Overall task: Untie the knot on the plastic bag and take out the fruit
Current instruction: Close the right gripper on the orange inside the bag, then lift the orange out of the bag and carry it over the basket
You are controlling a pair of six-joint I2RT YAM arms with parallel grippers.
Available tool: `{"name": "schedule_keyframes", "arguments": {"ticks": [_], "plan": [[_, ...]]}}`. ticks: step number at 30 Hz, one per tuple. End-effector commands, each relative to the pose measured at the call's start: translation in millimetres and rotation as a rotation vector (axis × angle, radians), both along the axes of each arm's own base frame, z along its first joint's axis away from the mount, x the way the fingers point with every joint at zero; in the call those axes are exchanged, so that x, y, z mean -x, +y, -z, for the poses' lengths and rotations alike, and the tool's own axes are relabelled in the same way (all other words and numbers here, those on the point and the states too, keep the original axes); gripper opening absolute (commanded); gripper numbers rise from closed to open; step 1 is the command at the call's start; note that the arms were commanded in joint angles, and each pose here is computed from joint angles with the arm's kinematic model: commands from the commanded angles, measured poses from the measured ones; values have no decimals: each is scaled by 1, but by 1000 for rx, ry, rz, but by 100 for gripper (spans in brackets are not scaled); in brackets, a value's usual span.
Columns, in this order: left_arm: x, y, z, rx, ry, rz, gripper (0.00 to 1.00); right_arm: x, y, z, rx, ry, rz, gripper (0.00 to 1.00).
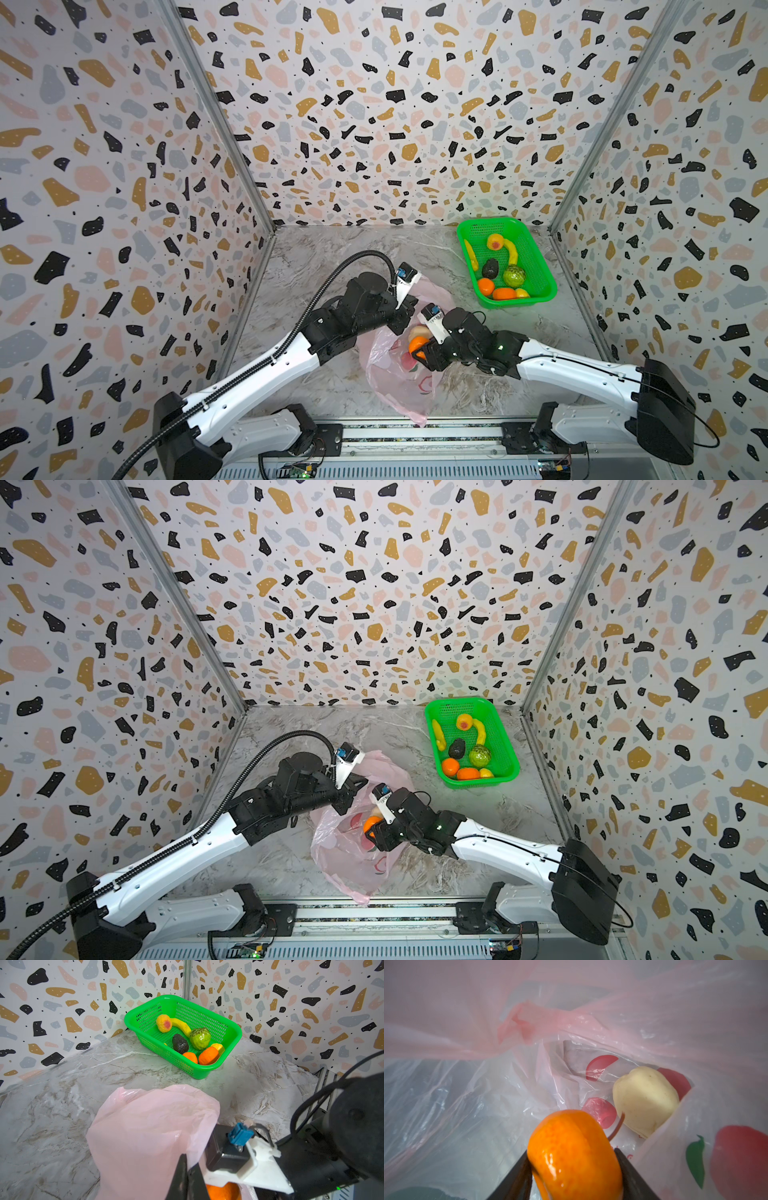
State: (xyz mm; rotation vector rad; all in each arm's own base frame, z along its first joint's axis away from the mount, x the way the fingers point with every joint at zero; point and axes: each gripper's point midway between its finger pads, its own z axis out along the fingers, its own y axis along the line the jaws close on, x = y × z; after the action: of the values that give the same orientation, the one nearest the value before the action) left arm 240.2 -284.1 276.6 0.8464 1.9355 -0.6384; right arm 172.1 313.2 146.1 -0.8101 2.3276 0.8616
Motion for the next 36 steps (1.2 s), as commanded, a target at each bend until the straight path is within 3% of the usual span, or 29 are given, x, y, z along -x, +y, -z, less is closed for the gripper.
{"name": "schedule_keyframes", "arguments": {"ticks": [1,8,12,24,30,36], "plan": [[-4,1,-12,28,-45,-8,0,5,-7,-22,-44,7,-9,57],[-6,0,-14,30,-48,-10,0,1,-20,-48,-100,0,-7,58],[-6,-1,-16,35,-50,-6,0,-20,-37,-63,-101,-37,59,58],[-4,-2,-18,34,-58,9,0,-154,-142,-73,-26,-129,450,58],[-5,1,-20,19,-69,0,0,-205,-168,-70,-28,-160,513,58],[-4,-1,-22,33,-71,10,0,-259,-207,-45,71,-148,655,57]]}}
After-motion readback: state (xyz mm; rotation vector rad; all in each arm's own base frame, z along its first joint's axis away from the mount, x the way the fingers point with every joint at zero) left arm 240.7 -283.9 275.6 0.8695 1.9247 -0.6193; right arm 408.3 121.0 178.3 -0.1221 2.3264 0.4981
